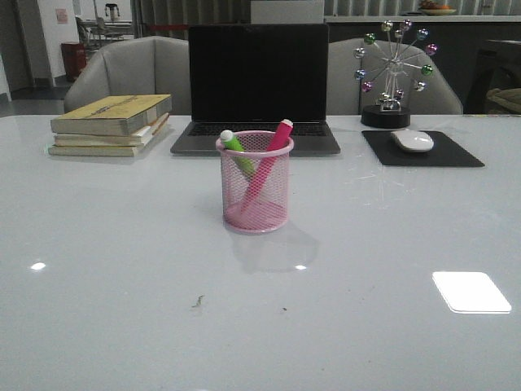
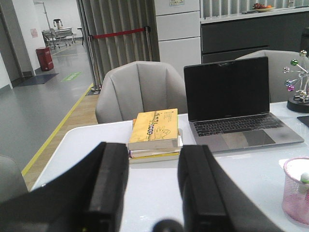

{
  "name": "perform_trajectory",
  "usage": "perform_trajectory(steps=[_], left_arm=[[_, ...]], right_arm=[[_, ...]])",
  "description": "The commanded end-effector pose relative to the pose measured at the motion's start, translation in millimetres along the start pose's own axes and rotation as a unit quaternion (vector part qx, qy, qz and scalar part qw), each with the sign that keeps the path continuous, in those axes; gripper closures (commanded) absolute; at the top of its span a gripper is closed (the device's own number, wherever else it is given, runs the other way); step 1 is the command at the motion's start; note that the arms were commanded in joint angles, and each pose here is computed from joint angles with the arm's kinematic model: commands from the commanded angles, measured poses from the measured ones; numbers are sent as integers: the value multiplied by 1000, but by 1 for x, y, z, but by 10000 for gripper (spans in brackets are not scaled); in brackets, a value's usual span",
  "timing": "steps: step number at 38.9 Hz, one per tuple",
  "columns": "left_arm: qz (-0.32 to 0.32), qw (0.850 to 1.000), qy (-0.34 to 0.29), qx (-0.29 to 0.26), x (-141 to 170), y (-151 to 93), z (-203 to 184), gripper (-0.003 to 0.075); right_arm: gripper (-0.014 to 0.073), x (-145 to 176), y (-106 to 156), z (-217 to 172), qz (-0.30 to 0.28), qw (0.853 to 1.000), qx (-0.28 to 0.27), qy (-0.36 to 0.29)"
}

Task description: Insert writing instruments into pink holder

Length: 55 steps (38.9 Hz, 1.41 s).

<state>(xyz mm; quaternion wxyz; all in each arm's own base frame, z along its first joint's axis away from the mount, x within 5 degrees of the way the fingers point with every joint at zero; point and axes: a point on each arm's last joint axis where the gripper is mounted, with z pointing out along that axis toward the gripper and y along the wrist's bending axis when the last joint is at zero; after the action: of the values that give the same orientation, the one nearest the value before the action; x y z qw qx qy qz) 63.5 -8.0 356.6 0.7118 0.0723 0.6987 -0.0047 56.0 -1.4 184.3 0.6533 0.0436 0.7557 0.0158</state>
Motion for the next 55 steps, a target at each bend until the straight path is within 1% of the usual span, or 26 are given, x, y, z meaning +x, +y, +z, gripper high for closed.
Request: perform_trajectory(steps=[1,5,7,9,10,13,14,16,21,26,30,33,46,55], left_arm=[[-6,999,-53,-9,-16,2,-1,390],[-8,999,-52,-8,-16,2,-1,392],[-16,999,-52,-5,-16,2,-1,416],[-22,998,-53,-4,-16,1,-1,467],[-23,998,-53,-3,-16,1,-1,514],[-27,998,-54,-2,-16,1,-1,617],[-27,998,-54,-2,-16,1,-1,634],[-27,998,-54,-2,-16,1,-1,617],[-27,998,-49,-4,-9,1,2,620],[-35,998,-42,-8,13,0,10,620],[-57,998,-40,-11,33,-1,14,620],[-57,998,-37,-15,48,-2,15,620],[-57,994,-84,-27,102,-6,-9,620],[-57,994,-86,-27,128,-8,-14,620]], right_arm=[[571,-8,0,0,-6,999,2,-44],[571,-8,0,0,-6,999,2,-44],[571,-8,0,0,-6,999,2,-44],[571,-8,0,0,-6,999,2,-44],[571,-8,0,0,-6,999,2,-44],[571,-8,0,0,-6,999,2,-44],[571,-8,0,0,-6,999,2,-44],[571,-8,0,0,-6,999,2,-44],[571,-8,0,0,-6,999,2,-44],[571,-8,0,0,-6,999,2,-44],[571,-8,0,0,-6,999,2,-44],[571,-8,0,0,-6,999,2,-44],[571,-8,0,0,-6,999,2,-44],[571,-8,0,0,-6,999,2,-44]])
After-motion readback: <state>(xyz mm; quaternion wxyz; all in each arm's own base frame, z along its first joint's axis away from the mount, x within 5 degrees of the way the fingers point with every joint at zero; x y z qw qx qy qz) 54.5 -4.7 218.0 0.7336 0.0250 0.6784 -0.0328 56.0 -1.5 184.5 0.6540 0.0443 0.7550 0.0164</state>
